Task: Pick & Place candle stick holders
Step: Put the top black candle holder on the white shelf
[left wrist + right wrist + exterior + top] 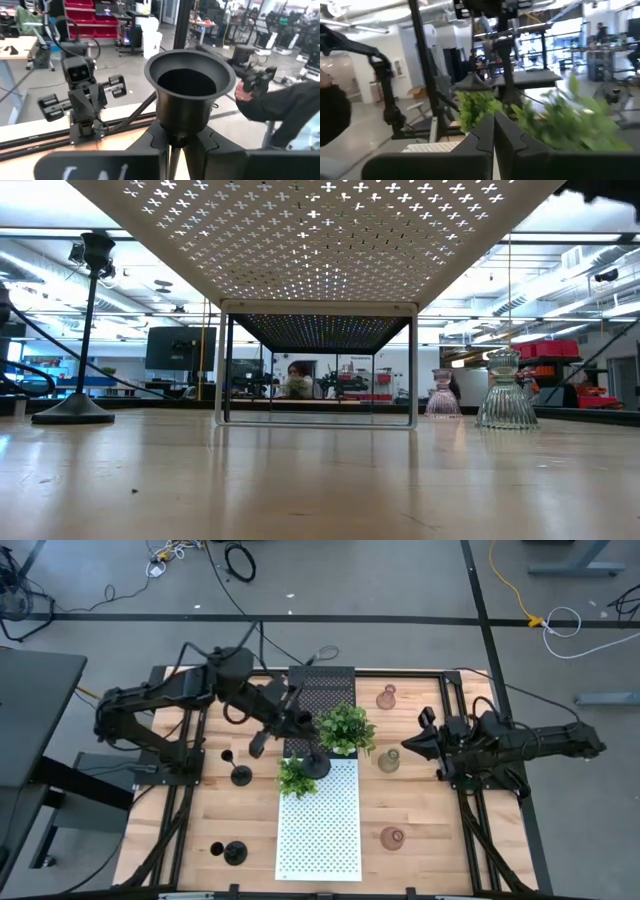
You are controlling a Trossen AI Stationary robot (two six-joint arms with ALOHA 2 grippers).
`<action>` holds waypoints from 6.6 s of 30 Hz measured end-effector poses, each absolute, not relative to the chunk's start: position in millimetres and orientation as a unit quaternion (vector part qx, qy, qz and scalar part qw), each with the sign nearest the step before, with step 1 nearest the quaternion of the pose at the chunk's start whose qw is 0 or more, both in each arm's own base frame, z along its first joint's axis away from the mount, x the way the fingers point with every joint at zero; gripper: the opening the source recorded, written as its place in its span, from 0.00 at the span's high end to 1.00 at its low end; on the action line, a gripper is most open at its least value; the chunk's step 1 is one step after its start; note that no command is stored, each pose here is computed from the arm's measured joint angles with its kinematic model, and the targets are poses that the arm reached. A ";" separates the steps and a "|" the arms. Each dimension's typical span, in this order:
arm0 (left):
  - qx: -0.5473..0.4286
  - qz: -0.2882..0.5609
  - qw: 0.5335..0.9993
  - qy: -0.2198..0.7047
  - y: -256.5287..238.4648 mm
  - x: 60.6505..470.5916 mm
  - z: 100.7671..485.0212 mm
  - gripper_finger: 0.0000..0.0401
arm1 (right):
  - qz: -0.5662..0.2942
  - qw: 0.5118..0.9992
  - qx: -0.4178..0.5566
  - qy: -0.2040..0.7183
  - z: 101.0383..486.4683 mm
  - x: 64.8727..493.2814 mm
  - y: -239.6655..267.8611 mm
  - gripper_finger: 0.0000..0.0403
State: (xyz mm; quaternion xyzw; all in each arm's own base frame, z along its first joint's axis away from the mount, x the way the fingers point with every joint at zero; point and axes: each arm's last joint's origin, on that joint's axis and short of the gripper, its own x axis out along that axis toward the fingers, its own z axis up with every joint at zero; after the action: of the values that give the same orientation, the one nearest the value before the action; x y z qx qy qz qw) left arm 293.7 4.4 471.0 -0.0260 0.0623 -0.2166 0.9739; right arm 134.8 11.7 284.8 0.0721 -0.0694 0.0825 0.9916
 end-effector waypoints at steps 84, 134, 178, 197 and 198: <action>0.010 -0.251 0.964 0.087 -29.4 328.2 455.0 0.82 | 0.182 0.979 -0.058 -0.065 351.3 333.8 62.6 0.99; 0.060 -0.011 0.989 0.132 -24.4 195.5 484.4 0.46 | -0.048 0.997 -0.028 -0.061 267.2 262.2 129.3 0.99; 0.064 0.096 0.984 0.137 -16.8 185.6 475.5 0.46 | -0.092 0.990 -0.030 -0.103 228.5 263.8 99.7 0.99; 0.061 0.095 0.984 0.136 -17.0 185.8 475.7 0.46 | -0.083 0.991 -0.046 -0.094 218.7 289.2 108.8 0.99; 0.061 0.095 0.984 0.136 -17.0 185.8 475.7 0.46 | -0.083 0.991 -0.046 -0.091 218.2 289.3 108.8 0.99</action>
State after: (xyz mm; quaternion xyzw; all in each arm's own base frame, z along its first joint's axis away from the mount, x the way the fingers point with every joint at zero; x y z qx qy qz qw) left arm 185.8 -17.0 475.7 0.0610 0.1357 0.0952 0.9843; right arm 289.3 108.8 218.2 -0.0465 -0.0914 -0.0833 0.9912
